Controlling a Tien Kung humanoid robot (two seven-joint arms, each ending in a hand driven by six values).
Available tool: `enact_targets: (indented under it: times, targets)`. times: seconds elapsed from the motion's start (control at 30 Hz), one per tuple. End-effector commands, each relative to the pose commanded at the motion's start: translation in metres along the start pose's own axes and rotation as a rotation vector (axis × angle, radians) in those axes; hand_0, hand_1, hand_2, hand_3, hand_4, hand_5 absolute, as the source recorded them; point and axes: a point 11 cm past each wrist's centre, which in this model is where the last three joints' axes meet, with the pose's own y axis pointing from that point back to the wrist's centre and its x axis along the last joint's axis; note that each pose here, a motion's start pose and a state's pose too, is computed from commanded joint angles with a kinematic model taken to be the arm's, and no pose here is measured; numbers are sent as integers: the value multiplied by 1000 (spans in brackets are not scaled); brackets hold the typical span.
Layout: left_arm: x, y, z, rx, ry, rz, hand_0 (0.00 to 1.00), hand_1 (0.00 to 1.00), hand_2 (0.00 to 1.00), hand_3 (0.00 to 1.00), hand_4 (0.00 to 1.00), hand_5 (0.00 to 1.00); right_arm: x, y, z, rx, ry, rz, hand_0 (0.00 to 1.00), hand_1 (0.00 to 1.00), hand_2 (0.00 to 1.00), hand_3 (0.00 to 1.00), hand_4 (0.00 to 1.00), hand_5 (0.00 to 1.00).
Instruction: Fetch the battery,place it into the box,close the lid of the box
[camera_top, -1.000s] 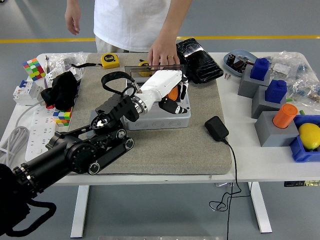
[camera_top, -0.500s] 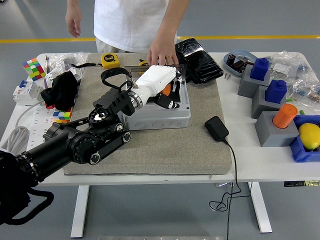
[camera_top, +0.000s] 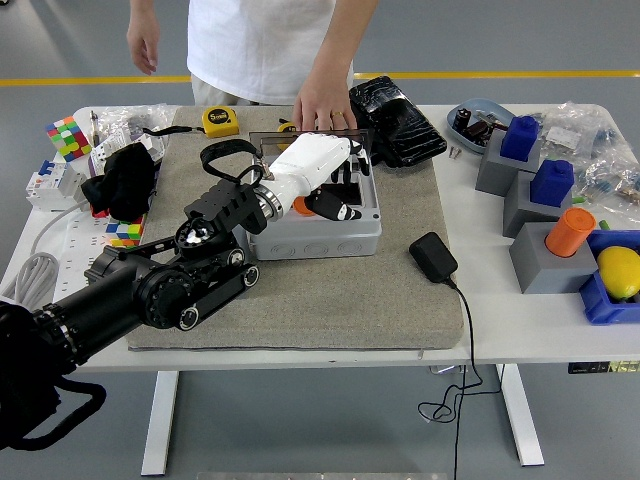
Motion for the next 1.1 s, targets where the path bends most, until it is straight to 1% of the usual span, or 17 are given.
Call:
enact_targets:
  times: [0.17, 0.27, 0.33, 0.37, 0.4, 0.5, 0.57, 0.6, 0.77, 0.8, 0.87, 0.97, 1.0, 1.1]
  targets:
    - [-2, 1, 3, -7, 13, -4, 320, 540, 529, 707, 998, 181, 0, 0, 1, -1, 0, 0, 545, 599, 582, 541, 917, 456]
    - [-3, 3, 7, -18, 37, 0, 321, 533, 522, 705, 998, 191, 0, 0, 1, -2, 0, 0, 544, 599, 582, 541, 917, 456]
    - [-1, 4, 13, -34, 58, 11, 321, 533, 522, 705, 998, 191, 0, 0, 2, -3, 0, 1, 544, 599, 582, 541, 917, 456]
    - [1, 5, 17, -54, 75, 25, 321, 533, 522, 705, 998, 191, 1, 0, 2, -4, 1, 1, 544, 599, 582, 541, 917, 456]
    - [2, 5, 21, -68, 87, 37, 334, 532, 521, 685, 998, 240, 1, 0, 3, -4, 1, 1, 546, 599, 581, 541, 917, 456]
    - [8, 8, 29, -93, 131, 69, 334, 532, 521, 685, 998, 240, 0, 0, 2, -2, 0, 0, 546, 599, 581, 541, 917, 456]
    - [10, 9, 32, -95, 150, 75, 334, 532, 521, 685, 998, 240, 0, 0, 2, -2, -2, -1, 546, 599, 581, 541, 917, 456]
    - [10, 10, 33, -94, 156, 76, 372, 532, 527, 650, 998, 321, 0, 0, 1, -1, -2, 0, 546, 599, 582, 541, 917, 456]
    - [8, 18, 35, -86, 205, 86, 372, 532, 527, 650, 998, 321, 1, 0, -1, 3, -6, 1, 546, 599, 582, 541, 917, 456]
    - [8, 20, 35, -81, 218, 89, 366, 512, 493, 641, 998, 328, 1, 0, 0, 3, -6, 2, 546, 599, 582, 541, 917, 456]
    - [8, 24, 33, -71, 240, 99, 366, 512, 493, 641, 998, 328, 2, 0, 0, 1, -6, 2, 546, 599, 582, 541, 917, 456]
    - [12, 34, 19, -40, 252, 112, 366, 512, 493, 641, 998, 328, 3, 0, 1, -1, -7, 4, 546, 599, 582, 541, 917, 456]
    - [13, 38, 14, -29, 254, 117, 465, 572, 546, 639, 998, 344, 3, 0, 2, -1, -8, 4, 546, 599, 582, 541, 918, 455]
    - [17, 50, -5, 12, 253, 137, 465, 572, 546, 639, 998, 344, 3, 0, 2, -1, -8, 4, 546, 599, 582, 541, 918, 455]
